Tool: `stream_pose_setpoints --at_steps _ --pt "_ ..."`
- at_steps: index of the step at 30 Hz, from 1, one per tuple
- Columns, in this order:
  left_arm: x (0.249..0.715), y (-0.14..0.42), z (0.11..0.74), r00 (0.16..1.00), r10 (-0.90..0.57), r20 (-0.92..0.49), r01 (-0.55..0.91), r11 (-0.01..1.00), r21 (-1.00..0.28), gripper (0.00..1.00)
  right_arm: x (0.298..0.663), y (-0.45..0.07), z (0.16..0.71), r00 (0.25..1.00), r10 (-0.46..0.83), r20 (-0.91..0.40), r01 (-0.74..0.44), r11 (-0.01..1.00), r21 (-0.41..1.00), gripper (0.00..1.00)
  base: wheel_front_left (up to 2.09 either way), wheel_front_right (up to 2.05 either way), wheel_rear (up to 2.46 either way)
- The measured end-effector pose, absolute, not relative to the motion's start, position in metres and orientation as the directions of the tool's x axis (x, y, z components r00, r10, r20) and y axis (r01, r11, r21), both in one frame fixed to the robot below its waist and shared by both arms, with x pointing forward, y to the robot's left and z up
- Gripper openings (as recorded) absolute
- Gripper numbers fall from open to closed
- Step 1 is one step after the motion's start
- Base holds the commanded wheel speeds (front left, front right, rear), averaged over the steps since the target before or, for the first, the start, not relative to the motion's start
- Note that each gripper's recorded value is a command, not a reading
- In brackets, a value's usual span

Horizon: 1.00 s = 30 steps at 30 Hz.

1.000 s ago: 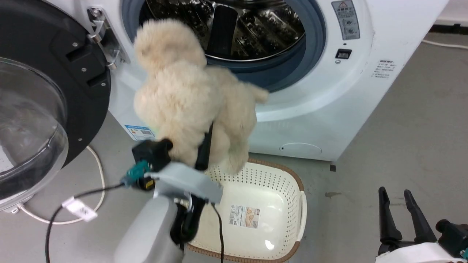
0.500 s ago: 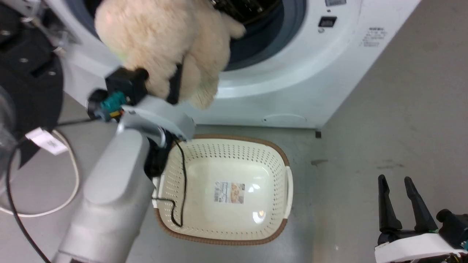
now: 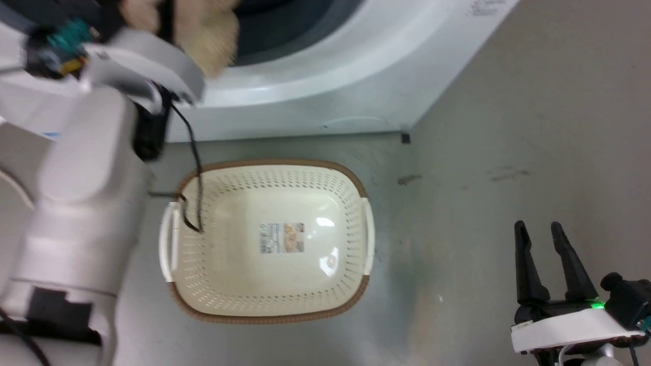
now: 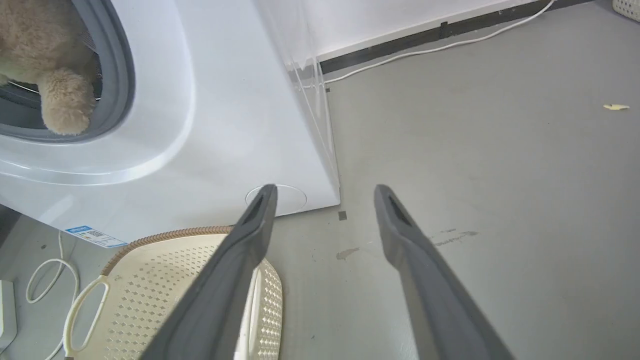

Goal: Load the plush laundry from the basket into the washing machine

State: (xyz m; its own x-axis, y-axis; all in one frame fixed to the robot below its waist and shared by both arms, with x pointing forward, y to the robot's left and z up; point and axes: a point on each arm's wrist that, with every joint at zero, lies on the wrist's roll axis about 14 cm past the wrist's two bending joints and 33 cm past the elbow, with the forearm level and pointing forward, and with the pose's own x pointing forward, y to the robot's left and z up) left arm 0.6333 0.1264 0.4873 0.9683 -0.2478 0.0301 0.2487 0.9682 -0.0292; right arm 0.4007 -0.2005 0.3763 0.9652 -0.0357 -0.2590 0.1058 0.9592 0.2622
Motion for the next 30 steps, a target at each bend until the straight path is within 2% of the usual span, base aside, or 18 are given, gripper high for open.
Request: stream_pose_setpoints --at_steps 18,30 --pt "0.745 0.134 0.471 0.975 -0.213 0.061 0.212 0.977 0.025 0.00 0.383 -0.227 0.339 0.918 -0.126 -0.377 0.225 0.947 0.229 1.00 0.00 0.00 0.00" --pt "0.779 0.127 0.447 0.974 -0.222 0.048 0.220 0.975 0.045 0.00 0.371 -0.240 0.326 0.888 -0.172 -0.426 0.276 0.941 0.195 1.00 0.00 0.00 0.00"
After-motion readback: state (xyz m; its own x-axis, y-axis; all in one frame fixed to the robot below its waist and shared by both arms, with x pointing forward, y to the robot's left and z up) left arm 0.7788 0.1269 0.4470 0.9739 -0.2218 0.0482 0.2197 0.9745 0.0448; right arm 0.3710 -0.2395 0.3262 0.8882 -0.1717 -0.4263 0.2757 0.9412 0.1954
